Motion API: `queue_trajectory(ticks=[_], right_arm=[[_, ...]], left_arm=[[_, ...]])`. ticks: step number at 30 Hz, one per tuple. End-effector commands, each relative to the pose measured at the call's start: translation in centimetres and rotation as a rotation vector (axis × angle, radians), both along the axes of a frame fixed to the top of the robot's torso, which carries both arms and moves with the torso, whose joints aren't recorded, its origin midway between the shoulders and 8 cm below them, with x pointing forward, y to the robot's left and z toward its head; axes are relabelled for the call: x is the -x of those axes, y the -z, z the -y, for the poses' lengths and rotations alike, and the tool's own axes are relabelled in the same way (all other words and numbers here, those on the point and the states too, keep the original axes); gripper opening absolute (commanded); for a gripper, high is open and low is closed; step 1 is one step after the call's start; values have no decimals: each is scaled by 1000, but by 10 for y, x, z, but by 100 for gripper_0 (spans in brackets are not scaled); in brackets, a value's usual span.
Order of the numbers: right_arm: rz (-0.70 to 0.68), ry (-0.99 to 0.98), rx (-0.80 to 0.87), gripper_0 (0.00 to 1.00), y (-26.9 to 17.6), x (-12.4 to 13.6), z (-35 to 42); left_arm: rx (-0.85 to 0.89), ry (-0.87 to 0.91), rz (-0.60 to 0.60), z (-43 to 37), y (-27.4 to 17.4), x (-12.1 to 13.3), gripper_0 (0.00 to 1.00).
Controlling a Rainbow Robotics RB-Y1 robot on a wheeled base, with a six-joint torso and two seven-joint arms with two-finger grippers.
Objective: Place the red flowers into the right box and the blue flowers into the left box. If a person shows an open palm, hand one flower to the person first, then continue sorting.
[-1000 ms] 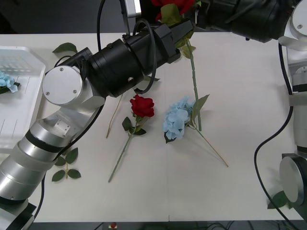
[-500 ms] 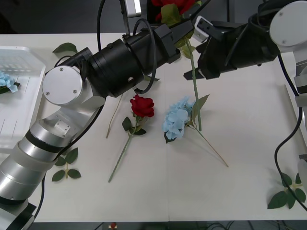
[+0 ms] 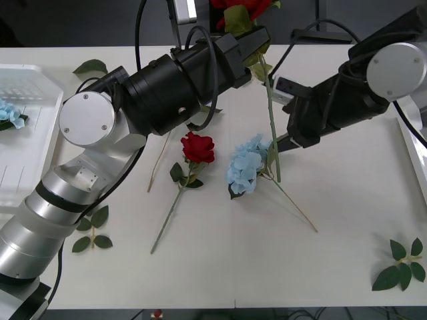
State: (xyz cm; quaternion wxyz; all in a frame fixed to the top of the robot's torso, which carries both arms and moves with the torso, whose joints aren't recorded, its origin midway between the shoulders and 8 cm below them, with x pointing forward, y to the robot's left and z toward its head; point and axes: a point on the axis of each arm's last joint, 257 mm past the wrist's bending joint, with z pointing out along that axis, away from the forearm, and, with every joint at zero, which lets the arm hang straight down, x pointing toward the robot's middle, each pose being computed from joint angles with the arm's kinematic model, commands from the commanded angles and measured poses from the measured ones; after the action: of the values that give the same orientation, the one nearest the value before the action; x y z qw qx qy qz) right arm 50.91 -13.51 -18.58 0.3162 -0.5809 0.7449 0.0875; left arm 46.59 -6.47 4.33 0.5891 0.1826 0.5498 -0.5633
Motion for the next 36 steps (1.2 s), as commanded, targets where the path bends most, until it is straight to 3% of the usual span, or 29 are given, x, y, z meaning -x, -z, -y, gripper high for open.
queue_trajectory(ticks=[1,7,12,19,27,36], right_arm=[[33,-2,-100,100,-17,1,8],[-55,45,-376,100,-26,26,11],[-120,67,-512,100,-25,43,10],[-357,158,-809,100,-21,74,12],[-512,142,-1049,100,-48,91,10],[-576,53,-1241,100,-85,108,-18]], left_arm=[[31,15,37,3,-16,13,0],[32,17,35,3,-16,14,0],[32,17,37,4,-16,14,0],[33,16,36,3,-16,14,0],[31,16,36,3,-15,14,0],[30,15,38,3,-15,14,0]])
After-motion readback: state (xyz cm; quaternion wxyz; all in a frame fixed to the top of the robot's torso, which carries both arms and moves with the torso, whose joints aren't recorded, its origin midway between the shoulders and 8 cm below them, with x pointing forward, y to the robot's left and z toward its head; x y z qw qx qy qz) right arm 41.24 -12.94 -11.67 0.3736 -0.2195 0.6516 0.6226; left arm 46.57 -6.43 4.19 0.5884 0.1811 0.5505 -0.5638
